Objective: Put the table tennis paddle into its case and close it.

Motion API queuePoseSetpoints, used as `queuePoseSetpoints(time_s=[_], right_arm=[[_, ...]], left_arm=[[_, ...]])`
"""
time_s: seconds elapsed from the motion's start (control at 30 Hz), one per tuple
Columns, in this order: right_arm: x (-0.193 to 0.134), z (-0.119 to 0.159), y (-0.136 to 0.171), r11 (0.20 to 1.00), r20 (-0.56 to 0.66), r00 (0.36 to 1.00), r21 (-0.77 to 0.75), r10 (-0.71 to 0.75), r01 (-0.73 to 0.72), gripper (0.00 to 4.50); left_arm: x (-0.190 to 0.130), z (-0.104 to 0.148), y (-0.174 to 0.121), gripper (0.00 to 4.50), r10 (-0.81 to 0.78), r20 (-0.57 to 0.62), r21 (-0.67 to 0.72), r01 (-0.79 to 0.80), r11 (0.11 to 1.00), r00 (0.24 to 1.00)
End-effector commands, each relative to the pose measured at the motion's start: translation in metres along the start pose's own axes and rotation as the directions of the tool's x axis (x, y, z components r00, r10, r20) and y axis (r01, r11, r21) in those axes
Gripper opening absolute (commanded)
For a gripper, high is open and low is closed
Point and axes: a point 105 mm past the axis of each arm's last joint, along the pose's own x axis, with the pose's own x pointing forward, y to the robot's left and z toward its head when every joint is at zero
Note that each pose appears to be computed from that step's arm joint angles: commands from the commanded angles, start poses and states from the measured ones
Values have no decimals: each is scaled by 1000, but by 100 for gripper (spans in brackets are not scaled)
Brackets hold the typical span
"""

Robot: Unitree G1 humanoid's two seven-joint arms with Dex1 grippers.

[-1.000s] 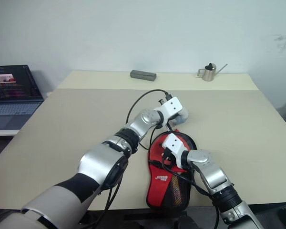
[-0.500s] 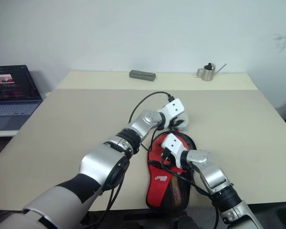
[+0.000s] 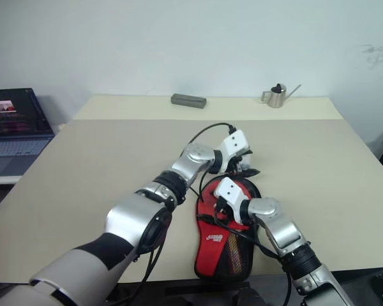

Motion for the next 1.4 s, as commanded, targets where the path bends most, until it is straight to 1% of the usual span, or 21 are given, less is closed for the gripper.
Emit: queuePoseSetpoints(time_s=[0.03, 0.13, 0.2, 0.27, 0.3, 0.43, 0.5, 0.6, 0.73, 0.83, 0.93, 1.0, 1.1, 1.17, 1.3, 1.4], right_arm=[[3, -61, 14, 994, -217, 975, 111, 44, -20, 450], [-1, -52, 9, 994, -195, 980, 109, 39, -18, 450], [-7, -45, 5, 994, -177, 984, 108, 35, -15, 450], [-16, -34, 4, 994, -149, 988, 109, 42, -26, 450], [-19, -31, 4, 994, -143, 989, 109, 46, -30, 450], [-37, -14, 1, 994, -109, 993, 105, 51, -40, 450], [-44, -9, -1, 994, -103, 993, 104, 49, -39, 450], [-58, 4, -7, 995, -78, 996, 97, 36, -29, 450], [-81, 25, -10, 994, -38, 998, 100, 56, -52, 450], [-102, 41, -10, 992, -25, 997, 106, 79, -76, 450], [-126, 55, -7, 987, -18, 994, 124, 106, -103, 450], [-136, 61, -6, 983, -13, 993, 144, 116, -113, 450], [-151, 67, -10, 985, -12, 996, 155, 83, -81, 450], [-161, 69, -15, 989, -22, 999, 145, 44, -41, 450], [-177, 69, -16, 989, -37, 999, 148, 17, -11, 450], [-184, 68, -19, 987, -40, 999, 160, -14, 21, 450]], left_arm=[[-17, 42, 12, 390, -28, 195, 38, 21, 999, 980], [-42, 49, 20, 390, -49, 257, 63, 34, 997, 965], [-63, 40, 24, 390, -66, 255, 69, 49, 996, 965], [-91, 24, 29, 390, -47, 221, 79, 31, 996, 974], [-98, 20, 30, 390, -39, 210, 82, 22, 996, 977], [-148, 12, 46, 390, 106, 213, -7, -106, 994, 971], [-160, 10, 47, 390, 142, 203, -23, -140, 990, 969], [-174, 0, 33, 390, 129, 177, -51, -122, 991, 976], [-178, -10, 5, 390, 33, 144, -71, -23, 997, 989], [-177, -12, -14, 390, -54, 138, -85, 66, 994, 989], [-174, -16, -31, 390, -140, 112, -71, 149, 986, 984], [-171, -16, -34, 390, -152, 115, -74, 161, 984, 982], [-162, -14, -35, 390, -156, 126, -78, 166, 983, 980], [-154, -13, -42, 390, -214, 117, -55, 221, 974, 970], [-134, -12, -43, 390, -245, 93, -16, 247, 969, 965], [-115, -10, -50, 390, -279, 87, 13, 279, 960, 956]])
